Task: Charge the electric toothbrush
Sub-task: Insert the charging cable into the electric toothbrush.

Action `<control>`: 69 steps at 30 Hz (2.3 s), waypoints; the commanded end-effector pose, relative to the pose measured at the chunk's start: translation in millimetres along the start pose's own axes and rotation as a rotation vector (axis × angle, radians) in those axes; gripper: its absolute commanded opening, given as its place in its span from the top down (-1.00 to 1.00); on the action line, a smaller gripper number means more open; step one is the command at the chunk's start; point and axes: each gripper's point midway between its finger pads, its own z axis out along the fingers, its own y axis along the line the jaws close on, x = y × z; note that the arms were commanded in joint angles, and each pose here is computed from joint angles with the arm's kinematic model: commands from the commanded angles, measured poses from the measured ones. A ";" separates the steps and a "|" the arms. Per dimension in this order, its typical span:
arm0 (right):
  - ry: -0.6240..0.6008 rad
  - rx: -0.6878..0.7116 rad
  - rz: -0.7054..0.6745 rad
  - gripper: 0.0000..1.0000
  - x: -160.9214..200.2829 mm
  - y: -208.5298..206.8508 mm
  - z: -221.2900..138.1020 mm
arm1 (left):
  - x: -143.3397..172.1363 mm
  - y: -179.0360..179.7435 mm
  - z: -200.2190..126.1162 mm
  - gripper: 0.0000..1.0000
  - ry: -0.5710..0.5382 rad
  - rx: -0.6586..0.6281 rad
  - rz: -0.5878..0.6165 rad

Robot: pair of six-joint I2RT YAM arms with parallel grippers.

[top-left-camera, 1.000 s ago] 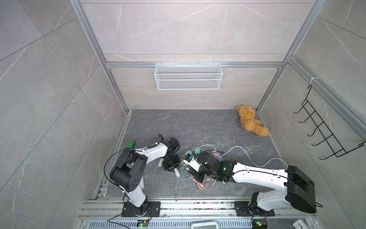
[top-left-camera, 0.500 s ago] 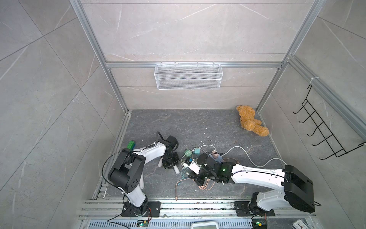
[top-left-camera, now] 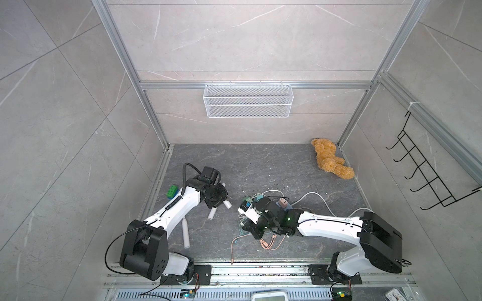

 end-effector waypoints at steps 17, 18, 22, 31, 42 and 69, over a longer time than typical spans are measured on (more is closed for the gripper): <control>0.038 -0.066 0.169 1.00 -28.1 -0.7 36.4 | 7.6 3.8 -2.4 1.00 0.011 0.032 -0.072; 0.035 -0.065 0.174 1.00 -29.3 -2.5 37.3 | 8.4 4.0 -2.4 1.00 0.015 0.034 -0.072; 0.041 -0.076 0.206 1.00 -28.2 -8.2 44.0 | 10.4 3.0 -3.9 1.00 0.021 0.043 -0.074; 0.017 -0.093 0.242 1.00 -38.5 -16.8 45.2 | 14.3 3.1 -4.4 1.00 0.033 0.057 -0.081; 0.030 -0.110 0.252 1.00 -36.3 -17.5 53.1 | 17.7 4.0 -0.4 1.00 0.054 0.059 -0.092; -0.004 -0.057 0.206 1.00 -48.7 -22.2 40.4 | 28.4 12.7 12.5 1.00 0.118 0.028 -0.054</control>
